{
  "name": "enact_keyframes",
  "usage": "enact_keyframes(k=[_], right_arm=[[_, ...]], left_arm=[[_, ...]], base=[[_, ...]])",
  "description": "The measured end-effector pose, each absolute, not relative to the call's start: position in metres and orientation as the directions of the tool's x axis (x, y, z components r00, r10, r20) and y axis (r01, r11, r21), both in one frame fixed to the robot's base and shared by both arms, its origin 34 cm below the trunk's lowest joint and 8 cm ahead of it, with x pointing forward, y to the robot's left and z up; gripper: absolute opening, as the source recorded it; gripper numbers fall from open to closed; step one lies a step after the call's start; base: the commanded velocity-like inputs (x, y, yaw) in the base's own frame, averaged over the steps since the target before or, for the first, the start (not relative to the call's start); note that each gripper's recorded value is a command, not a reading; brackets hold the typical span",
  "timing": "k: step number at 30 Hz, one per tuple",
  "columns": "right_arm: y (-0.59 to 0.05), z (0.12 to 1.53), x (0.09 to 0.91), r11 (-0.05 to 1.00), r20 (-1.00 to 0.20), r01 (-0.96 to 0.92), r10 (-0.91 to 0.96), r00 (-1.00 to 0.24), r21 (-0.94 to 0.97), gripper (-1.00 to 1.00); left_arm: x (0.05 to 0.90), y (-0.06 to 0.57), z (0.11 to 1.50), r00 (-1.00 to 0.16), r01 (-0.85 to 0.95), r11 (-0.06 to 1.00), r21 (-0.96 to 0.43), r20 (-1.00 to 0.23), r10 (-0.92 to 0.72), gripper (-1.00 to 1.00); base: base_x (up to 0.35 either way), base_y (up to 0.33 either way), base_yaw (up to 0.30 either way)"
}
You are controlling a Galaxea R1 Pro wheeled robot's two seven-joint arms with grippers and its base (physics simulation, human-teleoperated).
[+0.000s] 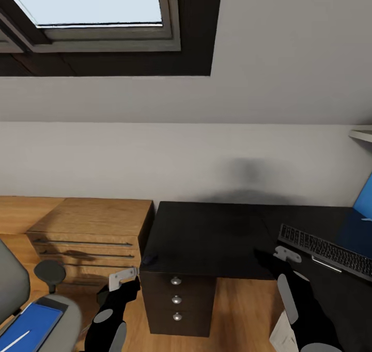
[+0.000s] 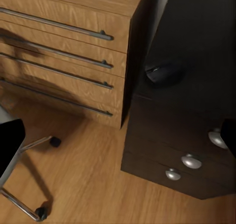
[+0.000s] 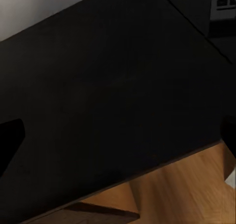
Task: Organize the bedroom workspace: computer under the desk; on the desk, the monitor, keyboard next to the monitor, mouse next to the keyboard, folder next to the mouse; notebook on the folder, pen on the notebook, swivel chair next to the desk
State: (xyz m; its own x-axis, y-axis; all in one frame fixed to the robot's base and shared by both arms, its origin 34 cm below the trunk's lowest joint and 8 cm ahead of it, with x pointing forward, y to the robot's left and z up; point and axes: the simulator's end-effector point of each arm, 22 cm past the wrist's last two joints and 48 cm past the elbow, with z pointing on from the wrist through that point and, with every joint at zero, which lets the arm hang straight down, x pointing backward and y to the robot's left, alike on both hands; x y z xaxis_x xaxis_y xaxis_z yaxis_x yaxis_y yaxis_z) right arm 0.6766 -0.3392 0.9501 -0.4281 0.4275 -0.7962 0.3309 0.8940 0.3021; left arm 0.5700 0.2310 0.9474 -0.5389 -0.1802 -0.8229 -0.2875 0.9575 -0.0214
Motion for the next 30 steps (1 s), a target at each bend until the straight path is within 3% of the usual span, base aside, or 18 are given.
enact_keyframes(k=[30], right_arm=[[-0.3452, 0.9516, 0.6771, 0.903, -0.809, 0.328, 0.403, -0.428, 0.277, 1.00]], left_arm=[[0.5699, 0.2309, 0.9466, -0.541, -0.287, 0.958, -0.021, -0.822, -0.180, 1.00]], base=[[0.262, -0.154, 0.000]])
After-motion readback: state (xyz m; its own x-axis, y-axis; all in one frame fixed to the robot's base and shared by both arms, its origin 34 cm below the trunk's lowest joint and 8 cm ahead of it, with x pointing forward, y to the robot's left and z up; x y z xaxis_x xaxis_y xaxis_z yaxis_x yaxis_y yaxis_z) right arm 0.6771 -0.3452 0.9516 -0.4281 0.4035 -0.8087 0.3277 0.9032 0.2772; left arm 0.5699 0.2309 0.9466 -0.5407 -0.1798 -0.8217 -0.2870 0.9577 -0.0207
